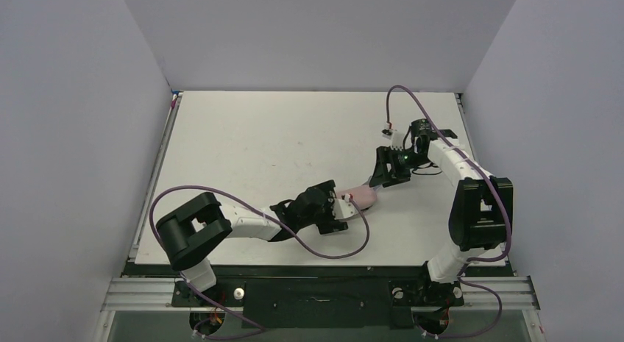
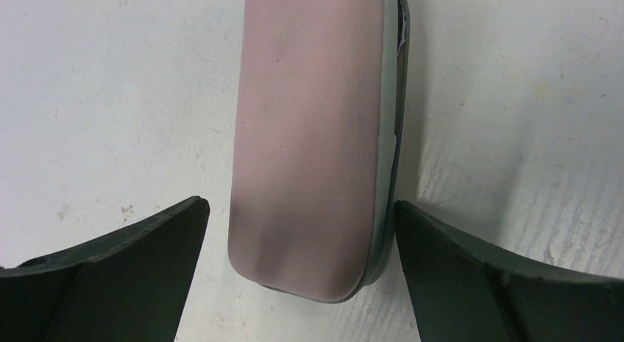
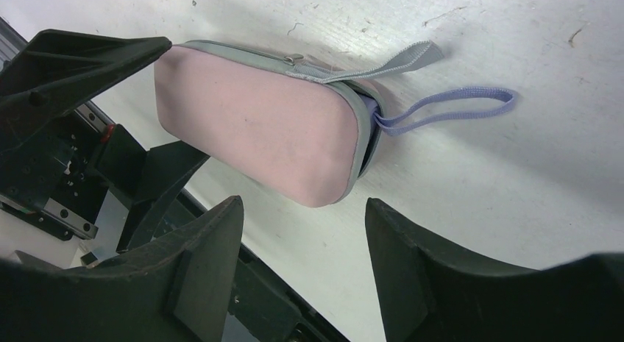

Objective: Open the umbrella

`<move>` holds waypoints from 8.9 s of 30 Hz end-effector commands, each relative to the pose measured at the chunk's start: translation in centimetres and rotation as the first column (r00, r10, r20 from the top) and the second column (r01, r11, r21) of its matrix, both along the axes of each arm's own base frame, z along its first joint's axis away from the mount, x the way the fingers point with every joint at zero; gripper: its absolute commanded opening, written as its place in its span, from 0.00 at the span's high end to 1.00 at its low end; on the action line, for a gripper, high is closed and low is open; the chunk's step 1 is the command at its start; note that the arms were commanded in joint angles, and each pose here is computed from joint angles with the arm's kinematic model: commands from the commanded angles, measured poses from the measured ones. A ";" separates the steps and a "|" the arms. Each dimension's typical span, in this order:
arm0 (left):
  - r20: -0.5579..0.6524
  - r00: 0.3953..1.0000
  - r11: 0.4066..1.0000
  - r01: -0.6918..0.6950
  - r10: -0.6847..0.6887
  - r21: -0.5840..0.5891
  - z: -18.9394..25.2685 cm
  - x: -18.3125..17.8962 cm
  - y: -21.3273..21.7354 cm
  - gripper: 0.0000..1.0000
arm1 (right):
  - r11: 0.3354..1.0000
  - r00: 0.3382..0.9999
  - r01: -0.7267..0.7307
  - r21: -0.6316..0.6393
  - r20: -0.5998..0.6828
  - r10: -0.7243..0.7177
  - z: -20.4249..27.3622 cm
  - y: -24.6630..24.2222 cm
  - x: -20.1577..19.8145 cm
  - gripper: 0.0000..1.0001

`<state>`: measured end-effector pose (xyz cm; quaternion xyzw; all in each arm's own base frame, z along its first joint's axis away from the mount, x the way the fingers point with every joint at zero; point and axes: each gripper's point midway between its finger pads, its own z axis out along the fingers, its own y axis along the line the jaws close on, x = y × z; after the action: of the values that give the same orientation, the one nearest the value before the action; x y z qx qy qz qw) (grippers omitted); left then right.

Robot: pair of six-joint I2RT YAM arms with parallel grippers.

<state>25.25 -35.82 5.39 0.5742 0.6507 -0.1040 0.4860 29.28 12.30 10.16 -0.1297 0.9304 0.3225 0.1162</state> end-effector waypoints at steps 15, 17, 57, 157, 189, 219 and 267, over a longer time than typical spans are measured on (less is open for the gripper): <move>0.084 0.992 0.982 -0.078 0.093 -0.171 7.4 5.6 -0.6 0.03 | 1.000 0.995 -0.024 0.004 0.093 0.023 1.8 -1.1 0.6 0.44; 0.084 0.991 0.981 -0.089 0.105 -0.175 7.7 6.5 -0.3 0.03 | 1.000 0.996 -0.027 0.003 0.090 0.027 1.7 -1.3 0.6 0.44; -0.423 0.842 0.874 -0.445 0.334 -0.197 2.4 17.6 2.3 0.14 | 0.990 0.933 -0.102 -0.092 0.338 0.128 0.6 3.2 8.7 0.42; -0.305 0.876 0.889 0.432 -0.373 0.151 -1.0 5.8 -1.7 0.47 | 0.952 0.917 -0.243 -0.188 0.277 0.289 -2.4 2.9 5.9 1.00; -0.176 0.976 0.874 -0.198 0.132 -0.444 19.7 17.4 2.1 1.00 | 0.785 0.847 0.513 -0.347 0.350 -0.399 -2.5 -17.8 12.0 1.00; -0.301 0.953 0.901 -0.167 0.043 -0.401 18.2 11.9 10.4 1.00 | 0.779 0.693 0.597 -0.194 0.613 -0.379 10.3 -21.7 17.1 0.30; 0.632 0.709 0.946 0.290 -0.312 0.143 24.7 1.2 10.5 1.00 | 0.671 0.037 -0.392 -0.630 0.718 0.695 15.5 12.1 -3.4 0.55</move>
<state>26.53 -25.13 25.78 0.7069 0.3759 0.0089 0.5991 25.28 24.08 26.07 -0.6598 0.5707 0.0754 0.4829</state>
